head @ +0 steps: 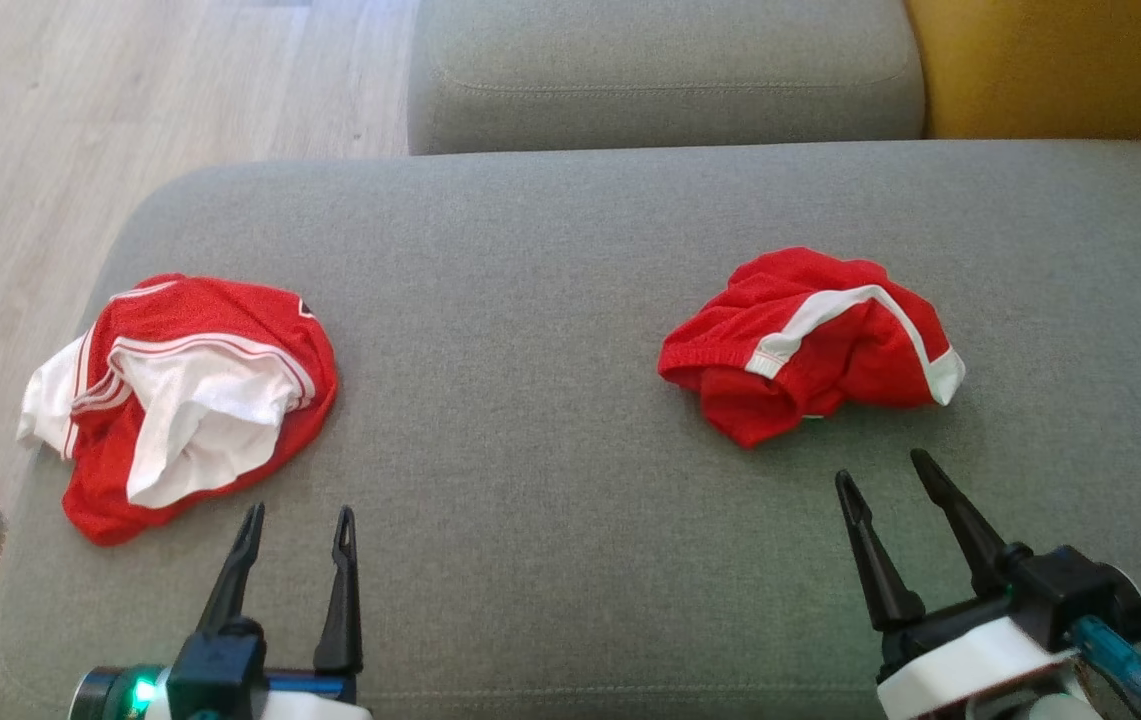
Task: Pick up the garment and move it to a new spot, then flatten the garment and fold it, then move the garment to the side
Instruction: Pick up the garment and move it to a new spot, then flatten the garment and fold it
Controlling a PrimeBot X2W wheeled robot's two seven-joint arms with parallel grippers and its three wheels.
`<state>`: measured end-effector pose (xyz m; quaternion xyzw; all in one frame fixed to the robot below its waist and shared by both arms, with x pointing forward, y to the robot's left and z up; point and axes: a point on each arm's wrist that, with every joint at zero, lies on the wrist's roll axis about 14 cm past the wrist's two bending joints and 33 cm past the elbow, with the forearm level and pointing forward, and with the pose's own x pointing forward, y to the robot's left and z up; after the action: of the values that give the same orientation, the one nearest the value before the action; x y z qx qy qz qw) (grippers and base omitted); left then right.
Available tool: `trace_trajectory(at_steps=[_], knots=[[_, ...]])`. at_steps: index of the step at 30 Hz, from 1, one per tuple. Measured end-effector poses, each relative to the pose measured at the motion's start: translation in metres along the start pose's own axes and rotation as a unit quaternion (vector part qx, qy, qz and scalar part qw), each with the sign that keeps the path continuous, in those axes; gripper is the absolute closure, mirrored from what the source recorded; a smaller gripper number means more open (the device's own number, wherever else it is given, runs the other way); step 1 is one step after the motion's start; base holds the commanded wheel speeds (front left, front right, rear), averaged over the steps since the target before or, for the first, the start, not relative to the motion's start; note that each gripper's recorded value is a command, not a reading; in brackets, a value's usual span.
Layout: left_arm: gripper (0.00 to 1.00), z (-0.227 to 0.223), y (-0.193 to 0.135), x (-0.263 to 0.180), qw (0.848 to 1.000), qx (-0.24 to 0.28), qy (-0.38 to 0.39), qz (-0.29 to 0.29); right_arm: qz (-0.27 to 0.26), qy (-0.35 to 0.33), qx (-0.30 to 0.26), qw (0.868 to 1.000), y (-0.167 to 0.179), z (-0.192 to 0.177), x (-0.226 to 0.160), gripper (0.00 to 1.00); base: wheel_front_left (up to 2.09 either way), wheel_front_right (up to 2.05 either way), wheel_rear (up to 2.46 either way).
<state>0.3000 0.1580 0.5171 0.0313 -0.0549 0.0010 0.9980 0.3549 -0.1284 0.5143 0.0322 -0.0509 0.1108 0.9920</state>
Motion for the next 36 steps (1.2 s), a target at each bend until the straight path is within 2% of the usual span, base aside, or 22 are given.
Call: trace_trajectory(at_steps=[29, 36], knots=[[0.0, -0.005, -0.006, 0.002, 1.0, 0.002, 0.005, -0.014, 0.001, -0.01, 0.0, 1.0, 0.002, 0.006, -0.005, 0.0, 0.0, 0.0, 0.0], [0.0, -0.014, -0.014, 0.005, 0.999, -0.002, 0.02, -0.032, -0.01, -0.007, 0.006, 1.0, -0.003, 0.004, -0.008, 0.0, 0.0, 0.0, 0.0]])
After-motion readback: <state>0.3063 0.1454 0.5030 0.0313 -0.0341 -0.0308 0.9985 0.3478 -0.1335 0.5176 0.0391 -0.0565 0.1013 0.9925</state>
